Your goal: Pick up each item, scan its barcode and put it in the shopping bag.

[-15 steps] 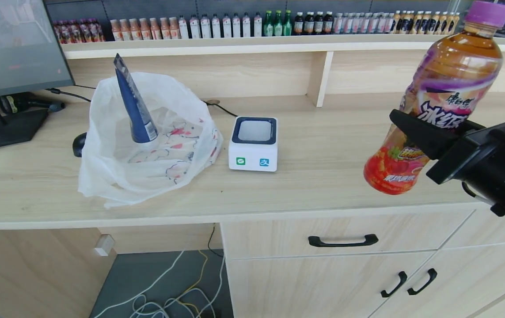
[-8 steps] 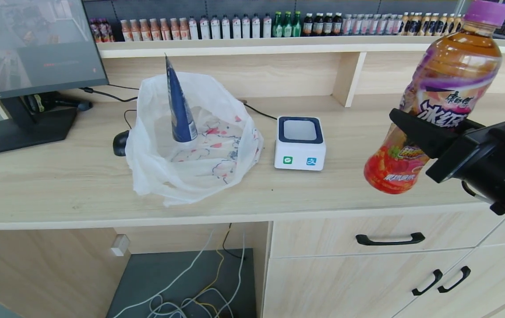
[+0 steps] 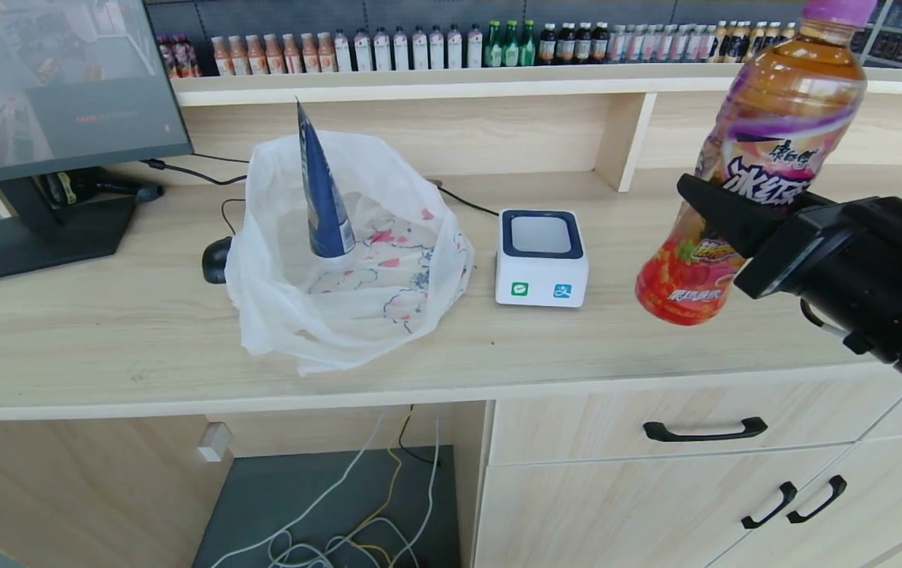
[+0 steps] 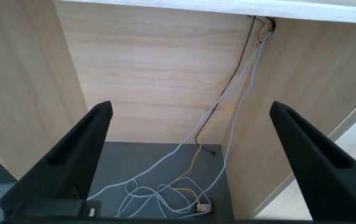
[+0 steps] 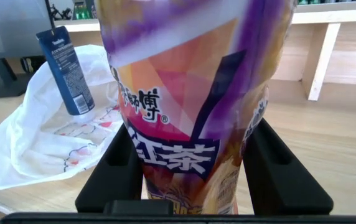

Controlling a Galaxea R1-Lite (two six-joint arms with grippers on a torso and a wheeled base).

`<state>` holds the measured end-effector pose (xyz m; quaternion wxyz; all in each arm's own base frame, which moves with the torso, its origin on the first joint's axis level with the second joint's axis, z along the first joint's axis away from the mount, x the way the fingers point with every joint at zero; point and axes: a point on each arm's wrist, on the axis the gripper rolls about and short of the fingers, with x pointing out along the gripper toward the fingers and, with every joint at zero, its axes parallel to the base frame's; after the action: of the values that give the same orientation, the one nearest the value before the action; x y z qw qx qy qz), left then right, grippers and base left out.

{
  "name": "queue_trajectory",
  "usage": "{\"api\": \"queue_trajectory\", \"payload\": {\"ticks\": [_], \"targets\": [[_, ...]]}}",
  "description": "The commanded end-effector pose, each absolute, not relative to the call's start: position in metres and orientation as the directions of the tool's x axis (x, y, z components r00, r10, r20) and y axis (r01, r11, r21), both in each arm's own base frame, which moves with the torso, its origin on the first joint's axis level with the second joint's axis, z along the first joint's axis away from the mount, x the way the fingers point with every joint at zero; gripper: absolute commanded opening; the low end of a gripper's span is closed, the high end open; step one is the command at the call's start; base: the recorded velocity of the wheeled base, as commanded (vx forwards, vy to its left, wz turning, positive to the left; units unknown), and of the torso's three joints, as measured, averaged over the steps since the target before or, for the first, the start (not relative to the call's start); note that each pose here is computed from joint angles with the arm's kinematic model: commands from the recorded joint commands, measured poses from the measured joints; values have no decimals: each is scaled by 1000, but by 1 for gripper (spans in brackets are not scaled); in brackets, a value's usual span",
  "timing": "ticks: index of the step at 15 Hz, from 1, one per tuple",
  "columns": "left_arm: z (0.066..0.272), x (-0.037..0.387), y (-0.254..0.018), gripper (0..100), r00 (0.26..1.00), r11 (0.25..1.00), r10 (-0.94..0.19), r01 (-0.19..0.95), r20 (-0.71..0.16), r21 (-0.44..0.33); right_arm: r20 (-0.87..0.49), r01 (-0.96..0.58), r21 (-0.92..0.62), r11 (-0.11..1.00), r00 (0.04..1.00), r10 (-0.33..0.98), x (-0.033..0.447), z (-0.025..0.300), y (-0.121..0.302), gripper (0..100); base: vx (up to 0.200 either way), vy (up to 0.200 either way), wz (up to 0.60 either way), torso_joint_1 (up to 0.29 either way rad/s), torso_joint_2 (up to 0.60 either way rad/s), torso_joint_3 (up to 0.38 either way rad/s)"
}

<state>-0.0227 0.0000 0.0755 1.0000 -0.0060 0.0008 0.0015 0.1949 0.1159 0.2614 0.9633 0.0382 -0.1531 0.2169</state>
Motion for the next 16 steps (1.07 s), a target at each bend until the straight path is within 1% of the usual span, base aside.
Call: {"api": "queue_trajectory", "payload": {"ticks": [1,8,13,16], "targets": [[76,-23,0,100,1000,1000,3,-3,-2,-12,305,-433,5,901,859,411,207,262,124,0,0,0,0,0,0,0],[76,-23,0,100,1000,1000,3,-3,-2,-12,372,-450,74,890,840,394,248,285,149,0,0,0,0,0,0,0],[76,-23,0,100,1000,1000,3,-3,-2,-12,371,-418,185,889,868,330,265,284,158,0,0,0,0,0,0,0],[76,-23,0,100,1000,1000,3,-3,-2,-12,374,-429,242,870,869,324,274,284,164,0,0,0,0,0,0,0]]}}
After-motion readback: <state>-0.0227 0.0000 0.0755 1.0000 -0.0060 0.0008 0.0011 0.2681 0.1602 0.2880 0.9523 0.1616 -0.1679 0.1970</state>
